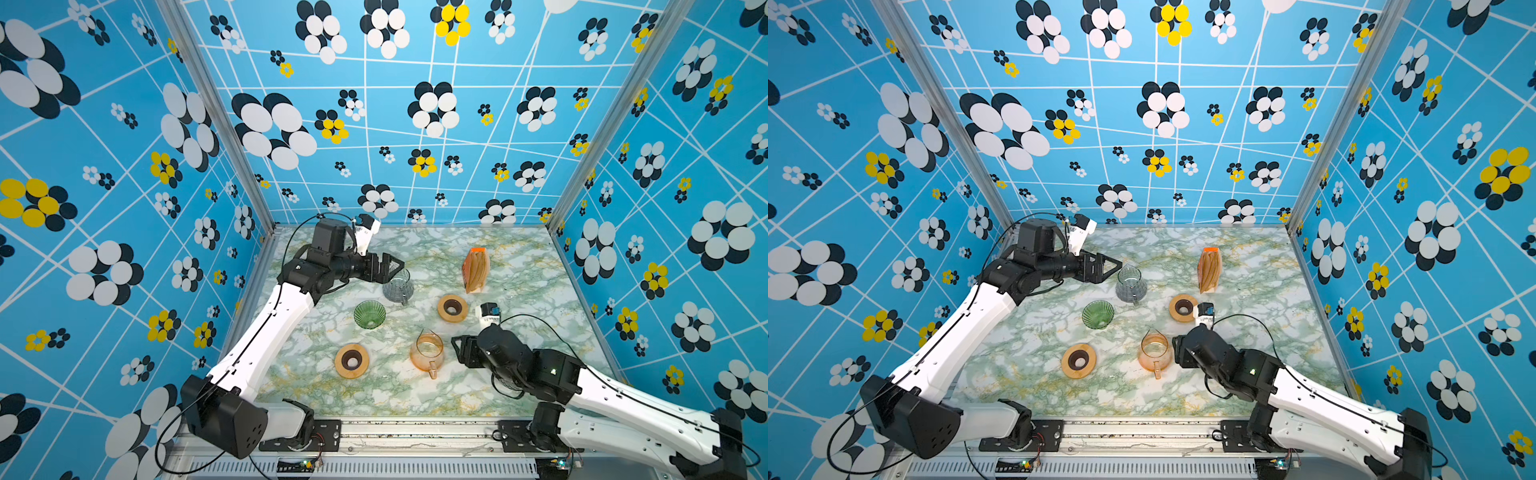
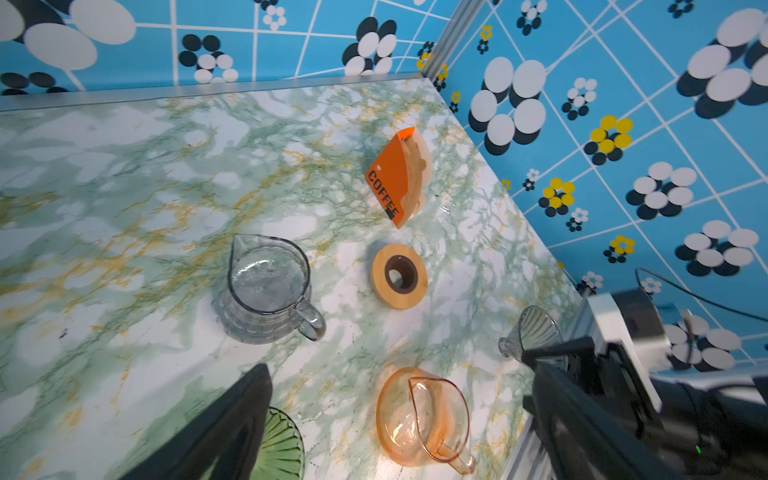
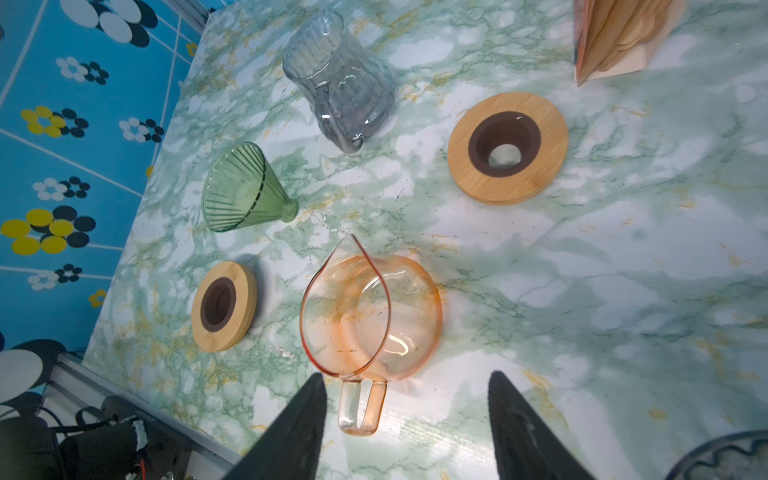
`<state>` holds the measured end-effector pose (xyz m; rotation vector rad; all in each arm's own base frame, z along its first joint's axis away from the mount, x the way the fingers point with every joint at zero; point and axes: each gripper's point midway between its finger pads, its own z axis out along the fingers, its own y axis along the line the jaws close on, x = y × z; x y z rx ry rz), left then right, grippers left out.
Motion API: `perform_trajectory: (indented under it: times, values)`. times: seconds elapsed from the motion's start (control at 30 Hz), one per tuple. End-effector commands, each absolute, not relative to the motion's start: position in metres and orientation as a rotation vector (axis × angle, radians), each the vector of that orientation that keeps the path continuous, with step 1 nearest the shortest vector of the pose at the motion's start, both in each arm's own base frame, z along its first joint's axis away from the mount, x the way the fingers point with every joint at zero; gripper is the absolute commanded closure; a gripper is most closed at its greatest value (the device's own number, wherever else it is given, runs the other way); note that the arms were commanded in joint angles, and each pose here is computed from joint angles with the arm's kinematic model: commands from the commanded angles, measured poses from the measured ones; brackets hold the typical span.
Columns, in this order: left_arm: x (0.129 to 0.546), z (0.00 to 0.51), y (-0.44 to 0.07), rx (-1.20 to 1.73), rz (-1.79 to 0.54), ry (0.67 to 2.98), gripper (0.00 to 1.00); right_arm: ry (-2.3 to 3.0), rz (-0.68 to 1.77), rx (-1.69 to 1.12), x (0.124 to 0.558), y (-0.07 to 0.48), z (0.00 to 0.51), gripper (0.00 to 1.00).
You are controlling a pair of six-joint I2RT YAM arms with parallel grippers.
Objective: Place the coffee filter in the dripper
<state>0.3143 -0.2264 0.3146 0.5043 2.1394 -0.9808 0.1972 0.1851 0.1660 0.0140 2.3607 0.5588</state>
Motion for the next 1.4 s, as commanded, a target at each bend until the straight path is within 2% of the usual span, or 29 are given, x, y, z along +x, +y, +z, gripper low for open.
perform_trajectory:
  times: [0.0, 0.27, 0.53, 0.9, 1.37]
  values:
    - [0.269, 0.305, -0.232, 0.606, -1.108, 2.161, 0.01, 2.45, 0.683, -0.109, 0.192, 0.186, 0.161, 0.36]
    - [0.233, 0.284, -0.216, 0.609, -1.078, 2.099, 0.01, 2.521, 0.9, -0.004, 0.229, 0.174, 0.156, 0.34]
    - [0.225, 0.287, -0.198, 0.544, -0.991, 2.018, 0.01, 2.507, 1.064, 0.175, 0.275, 0.159, 0.146, 0.36]
    - [0.223, 0.29, -0.183, 0.491, -0.9, 1.981, 0.01, 2.573, 0.902, 0.3, 0.326, 0.14, 0.107, 0.45]
    - [0.218, 0.285, -0.186, 0.528, -0.881, 1.997, 0.01, 2.693, 0.918, 0.29, 0.35, 0.134, 0.063, 0.46]
